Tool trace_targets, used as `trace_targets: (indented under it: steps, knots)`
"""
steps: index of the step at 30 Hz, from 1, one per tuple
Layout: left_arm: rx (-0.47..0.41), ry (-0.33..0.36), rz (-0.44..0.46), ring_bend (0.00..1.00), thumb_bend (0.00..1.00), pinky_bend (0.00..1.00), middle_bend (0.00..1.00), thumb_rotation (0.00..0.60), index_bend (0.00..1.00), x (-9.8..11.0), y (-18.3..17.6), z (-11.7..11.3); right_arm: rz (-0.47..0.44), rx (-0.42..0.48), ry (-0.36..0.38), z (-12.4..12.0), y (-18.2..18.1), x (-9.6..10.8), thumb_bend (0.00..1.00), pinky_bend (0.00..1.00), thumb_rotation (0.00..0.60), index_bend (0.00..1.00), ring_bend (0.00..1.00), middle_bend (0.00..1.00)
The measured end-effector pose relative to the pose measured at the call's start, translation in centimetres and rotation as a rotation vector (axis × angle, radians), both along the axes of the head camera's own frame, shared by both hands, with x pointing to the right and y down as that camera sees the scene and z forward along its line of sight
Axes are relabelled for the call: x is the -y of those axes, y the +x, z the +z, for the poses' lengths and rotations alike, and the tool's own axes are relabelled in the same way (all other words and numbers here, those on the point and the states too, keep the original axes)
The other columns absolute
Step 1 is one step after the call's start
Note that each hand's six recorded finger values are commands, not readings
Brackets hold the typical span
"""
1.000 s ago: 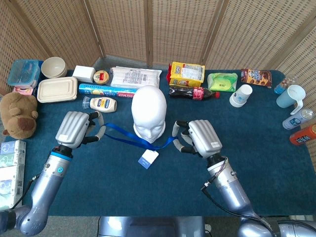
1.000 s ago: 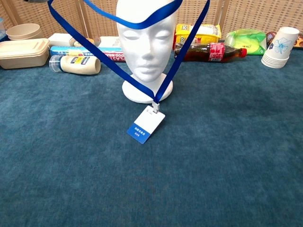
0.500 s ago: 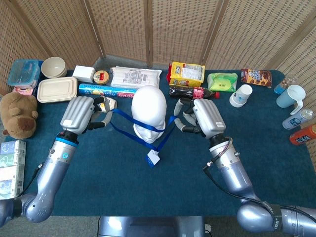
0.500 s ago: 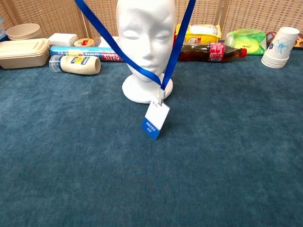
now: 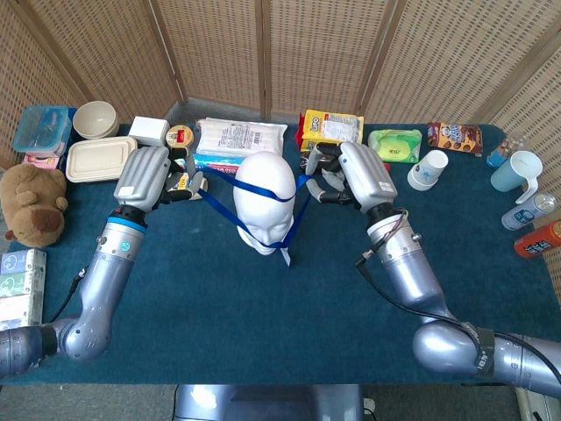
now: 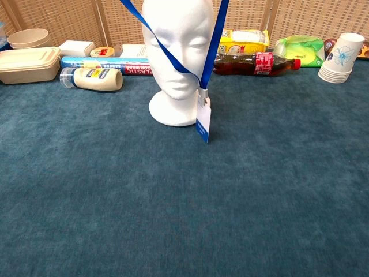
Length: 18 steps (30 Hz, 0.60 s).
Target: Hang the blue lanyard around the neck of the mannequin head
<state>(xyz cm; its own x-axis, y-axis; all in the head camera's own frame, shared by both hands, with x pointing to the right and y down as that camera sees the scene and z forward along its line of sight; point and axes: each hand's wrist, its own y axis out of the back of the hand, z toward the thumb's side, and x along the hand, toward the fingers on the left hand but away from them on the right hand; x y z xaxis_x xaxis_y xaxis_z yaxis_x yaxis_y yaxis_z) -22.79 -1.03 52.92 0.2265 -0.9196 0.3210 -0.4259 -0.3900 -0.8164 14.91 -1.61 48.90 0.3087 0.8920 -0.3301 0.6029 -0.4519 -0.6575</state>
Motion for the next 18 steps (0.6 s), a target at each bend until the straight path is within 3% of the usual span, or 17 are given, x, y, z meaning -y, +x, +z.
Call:
trace_targets:
  steps: [18]
  knots:
    - [0.045,-0.063,-0.069,1.0,0.44,1.0,1.0,0.529,0.64,2.5,-1.5,3.7,0.065,-0.108,-0.017,2.0,1.9,3.4,0.47,1.0,0.6,0.63,1.0,1.0]
